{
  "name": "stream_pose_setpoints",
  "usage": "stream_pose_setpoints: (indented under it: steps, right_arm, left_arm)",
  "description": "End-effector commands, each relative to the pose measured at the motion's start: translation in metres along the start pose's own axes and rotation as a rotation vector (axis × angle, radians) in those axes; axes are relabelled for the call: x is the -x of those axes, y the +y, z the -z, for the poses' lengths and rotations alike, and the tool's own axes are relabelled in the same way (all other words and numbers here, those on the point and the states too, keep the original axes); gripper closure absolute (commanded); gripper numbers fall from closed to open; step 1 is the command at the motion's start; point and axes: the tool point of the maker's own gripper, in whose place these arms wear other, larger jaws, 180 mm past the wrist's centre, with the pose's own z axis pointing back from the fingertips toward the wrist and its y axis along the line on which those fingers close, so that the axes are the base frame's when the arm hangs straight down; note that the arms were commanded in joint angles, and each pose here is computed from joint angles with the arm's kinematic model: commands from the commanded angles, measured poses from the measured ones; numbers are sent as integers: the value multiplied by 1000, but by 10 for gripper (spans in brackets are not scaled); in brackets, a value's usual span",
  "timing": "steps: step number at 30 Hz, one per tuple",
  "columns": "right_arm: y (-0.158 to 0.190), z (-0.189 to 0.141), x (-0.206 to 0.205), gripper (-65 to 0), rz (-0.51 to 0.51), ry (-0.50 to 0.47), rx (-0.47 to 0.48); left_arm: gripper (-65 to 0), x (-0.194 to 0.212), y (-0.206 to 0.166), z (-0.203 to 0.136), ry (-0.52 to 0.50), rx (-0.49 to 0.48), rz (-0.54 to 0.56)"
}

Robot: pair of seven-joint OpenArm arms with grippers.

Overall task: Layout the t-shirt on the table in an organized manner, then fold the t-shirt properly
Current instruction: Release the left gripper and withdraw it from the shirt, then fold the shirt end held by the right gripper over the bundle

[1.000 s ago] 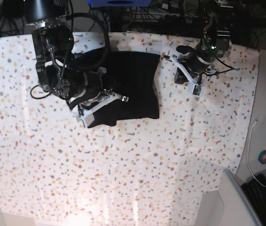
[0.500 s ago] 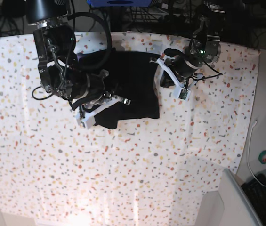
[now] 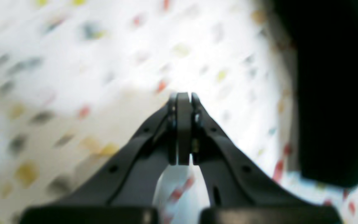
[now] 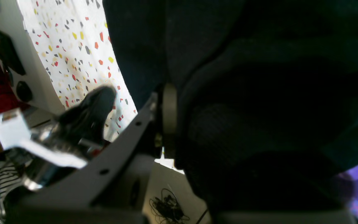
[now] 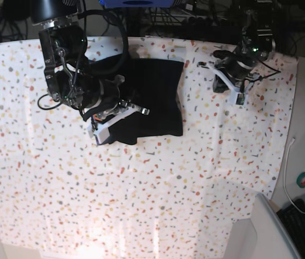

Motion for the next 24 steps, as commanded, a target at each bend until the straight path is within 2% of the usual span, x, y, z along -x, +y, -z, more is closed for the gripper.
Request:
stream_pose_setpoints:
  steps: [1, 4, 6, 7, 10, 11, 12, 20, 24]
  right_arm:
    - [10, -3, -8, 0, -8, -23, -30]
    - [10, -3, -8, 0, -4, -21, -30]
    - [11, -2, -7, 0, -6, -14, -32]
    - [11, -2, -7, -39, -7, -17, -33]
    - [12, -3, -8, -330, -10, -20, -34]
    - [13, -3, -9, -398, -11, -24, -36]
    - [14, -3, -10, -431, -12, -26, -37]
    - [26, -12, -20, -446, -37, -62, -62]
    - [42, -7, -11, -446, -76, -34, -86]
  left_arm:
    - [0, -14, 13, -8, -48, -26, 9]
    - [0, -10, 43, -27, -59, -105, -15]
    - [0, -8, 57, -37, -64, -120, -18]
    - [0, -7, 64, -41, -66, -124, -18]
    - [0, -3, 86, -54, -62, -155, -35]
    - [0, 0, 92, -57, -46, -165, -39]
    - [0, 3, 97, -60, -29, -173, -43]
    - [0, 7, 122, -76, -19, -218, -59]
    - [0, 7, 121, -76, -19, -217, -59]
